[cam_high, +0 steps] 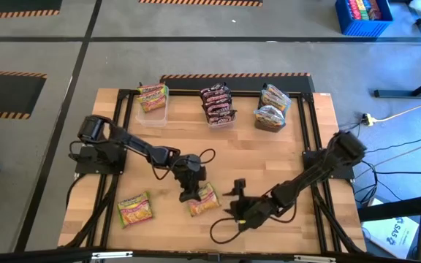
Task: Sort Maruchan noodles
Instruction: Put the green noodle pack into the left transparent bin
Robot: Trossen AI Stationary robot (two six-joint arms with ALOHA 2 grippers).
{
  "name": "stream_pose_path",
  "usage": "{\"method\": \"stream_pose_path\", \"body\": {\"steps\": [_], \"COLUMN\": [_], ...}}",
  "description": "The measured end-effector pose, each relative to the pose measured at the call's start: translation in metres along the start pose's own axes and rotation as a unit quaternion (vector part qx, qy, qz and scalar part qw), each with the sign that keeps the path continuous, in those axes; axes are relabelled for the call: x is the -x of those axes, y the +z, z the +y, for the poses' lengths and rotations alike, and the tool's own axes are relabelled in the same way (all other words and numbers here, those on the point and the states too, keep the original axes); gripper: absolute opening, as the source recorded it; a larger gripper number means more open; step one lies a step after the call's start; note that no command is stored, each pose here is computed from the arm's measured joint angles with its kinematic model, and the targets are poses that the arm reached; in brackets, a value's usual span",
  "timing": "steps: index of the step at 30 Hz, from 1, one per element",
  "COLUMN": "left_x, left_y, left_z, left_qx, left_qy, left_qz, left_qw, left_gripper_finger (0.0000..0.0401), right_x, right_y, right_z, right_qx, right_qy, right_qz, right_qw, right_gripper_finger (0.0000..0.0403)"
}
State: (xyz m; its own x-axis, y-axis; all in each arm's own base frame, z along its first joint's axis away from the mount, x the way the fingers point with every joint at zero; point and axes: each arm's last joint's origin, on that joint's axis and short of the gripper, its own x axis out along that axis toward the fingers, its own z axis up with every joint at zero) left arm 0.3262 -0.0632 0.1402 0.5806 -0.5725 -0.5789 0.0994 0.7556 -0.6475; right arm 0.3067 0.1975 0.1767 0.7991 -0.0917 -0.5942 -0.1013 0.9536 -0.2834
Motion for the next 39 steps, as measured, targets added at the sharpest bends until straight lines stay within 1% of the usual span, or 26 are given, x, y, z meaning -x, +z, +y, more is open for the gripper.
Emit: {"method": "stream_pose_path", "body": {"steps": [2, 4, 6, 8, 10, 13, 15, 17, 20, 22, 26, 30, 32, 35, 39], "left_x": [0.012, 0.027, 0.046, 0.068, 0.093, 0.135, 0.163, 0.189, 0.225, 0.246, 0.279, 0.298, 0.301, 0.302, 0.298], "left_y": [0.003, 0.006, 0.008, 0.007, 0.007, 0.007, 0.009, 0.012, 0.02, 0.025, 0.032, 0.035, 0.035, 0.035, 0.034], "left_z": [0.0, -0.002, -0.004, -0.007, -0.011, -0.018, -0.023, -0.027, -0.028, -0.025, -0.006, 0.022, 0.039, 0.065, 0.094], "left_qx": [-0.02, -0.04, -0.056, -0.07, -0.085, -0.087, -0.087, -0.086, -0.073, -0.06, -0.039, -0.021, -0.019, -0.016, -0.004], "left_qy": [0.02, 0.05, 0.088, 0.139, 0.193, 0.3, 0.371, 0.431, 0.501, 0.536, 0.576, 0.593, 0.589, 0.575, 0.557], "left_qz": [-0.003, -0.006, -0.007, -0.008, -0.014, -0.012, -0.01, 0.005, 0.026, 0.04, 0.091, 0.141, 0.18, 0.23, 0.276], "left_qw": [1.0, 0.998, 0.994, 0.988, 0.977, 0.95, 0.925, 0.898, 0.862, 0.841, 0.811, 0.793, 0.788, 0.785, 0.783], "left_gripper_finger": [0.0127, 0.0127, 0.0127, 0.0127, 0.0127, 0.0127, 0.0127, 0.0127, 0.0127, 0.0127, 0.0127, 0.0127, 0.0127, 0.0127, 0.0127], "right_x": [0.008, 0.01, 0.011, 0.007, 0.003, -0.005, -0.011, -0.018, -0.025, -0.028, -0.028, -0.026, -0.025, -0.025, -0.025], "right_y": [0.002, 0.005, 0.006, 0.006, 0.004, -0.001, -0.013, -0.024, -0.037, -0.047, -0.064, -0.077, -0.08, -0.083, -0.083], "right_z": [-0.009, -0.019, -0.03, -0.041, -0.049, -0.06, -0.067, -0.072, -0.078, -0.082, -0.084, -0.083, -0.083, -0.083, -0.084], "right_qx": [0.021, 0.015, 0.006, -0.011, -0.019, -0.041, -0.052, -0.067, -0.107, -0.132, -0.171, -0.2, -0.211, -0.214, -0.215], "right_qy": [-0.025, -0.039, -0.043, -0.039, -0.028, -0.015, -0.01, -0.002, 0.017, 0.031, 0.045, 0.047, 0.048, 0.04, 0.031], "right_qz": [0.013, 0.015, 0.026, 0.035, 0.052, 0.066, 0.072, 0.062, 0.028, 0.001, -0.046, -0.061, -0.063, -0.06, -0.061], "right_qw": [0.999, 0.999, 0.999, 0.999, 0.998, 0.997, 0.996, 0.996, 0.994, 0.991, 0.983, 0.977, 0.974, 0.974, 0.974], "right_gripper_finger": [0.0254, 0.0254, 0.0254, 0.0254, 0.0254, 0.0254, 0.0254, 0.0254, 0.0254, 0.0254, 0.0254, 0.0254, 0.0254, 0.0254, 0.0254]}}
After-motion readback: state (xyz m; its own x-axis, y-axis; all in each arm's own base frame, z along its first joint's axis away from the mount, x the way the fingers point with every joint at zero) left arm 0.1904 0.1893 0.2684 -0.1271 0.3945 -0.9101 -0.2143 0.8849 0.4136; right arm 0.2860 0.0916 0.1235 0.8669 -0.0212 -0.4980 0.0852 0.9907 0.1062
